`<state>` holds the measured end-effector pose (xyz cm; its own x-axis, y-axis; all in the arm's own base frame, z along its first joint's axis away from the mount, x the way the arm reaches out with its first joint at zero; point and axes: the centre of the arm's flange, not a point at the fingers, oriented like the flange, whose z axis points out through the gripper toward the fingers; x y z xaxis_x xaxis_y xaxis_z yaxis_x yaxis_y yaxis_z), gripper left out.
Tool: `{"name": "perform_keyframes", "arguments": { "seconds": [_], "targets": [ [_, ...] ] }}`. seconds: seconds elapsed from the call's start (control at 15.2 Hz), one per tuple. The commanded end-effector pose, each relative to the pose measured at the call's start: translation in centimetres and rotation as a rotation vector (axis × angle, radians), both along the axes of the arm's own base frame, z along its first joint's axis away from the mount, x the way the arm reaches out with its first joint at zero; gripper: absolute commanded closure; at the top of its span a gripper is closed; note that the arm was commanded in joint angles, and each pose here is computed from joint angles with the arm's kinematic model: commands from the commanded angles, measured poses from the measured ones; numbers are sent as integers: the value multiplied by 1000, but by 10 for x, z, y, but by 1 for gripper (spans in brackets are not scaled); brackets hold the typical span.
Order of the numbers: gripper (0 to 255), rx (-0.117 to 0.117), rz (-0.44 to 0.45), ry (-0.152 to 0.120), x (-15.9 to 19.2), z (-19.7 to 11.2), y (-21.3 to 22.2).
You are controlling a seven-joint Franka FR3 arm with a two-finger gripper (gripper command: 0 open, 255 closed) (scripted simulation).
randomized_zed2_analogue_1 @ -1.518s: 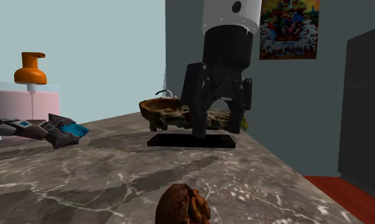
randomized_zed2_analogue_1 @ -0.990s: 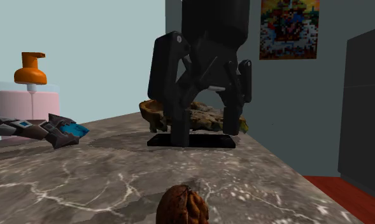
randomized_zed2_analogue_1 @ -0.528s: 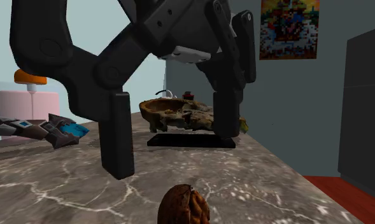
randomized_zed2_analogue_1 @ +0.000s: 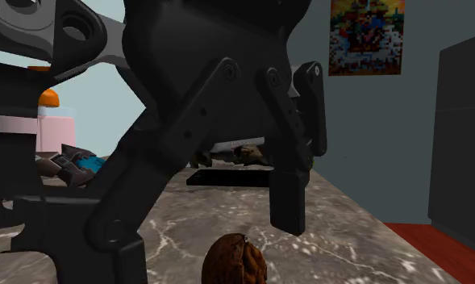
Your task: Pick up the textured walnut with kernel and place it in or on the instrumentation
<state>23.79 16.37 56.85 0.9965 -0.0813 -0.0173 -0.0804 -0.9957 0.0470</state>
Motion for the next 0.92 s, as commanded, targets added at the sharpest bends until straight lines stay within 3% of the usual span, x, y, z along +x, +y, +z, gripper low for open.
{"name": "perform_keyframes", "arguments": {
  "seconds": [0.0, 0.46, 0.53, 0.86],
  "targets": [
    [0, 0, 0, 0, 0, -7, 0],
    [0, 0, 0, 0, 0, -6, 0],
    [255, 0, 0, 0, 0, -6, 0],
    [255, 0, 0, 0, 0, -6, 0]
  ]
}}
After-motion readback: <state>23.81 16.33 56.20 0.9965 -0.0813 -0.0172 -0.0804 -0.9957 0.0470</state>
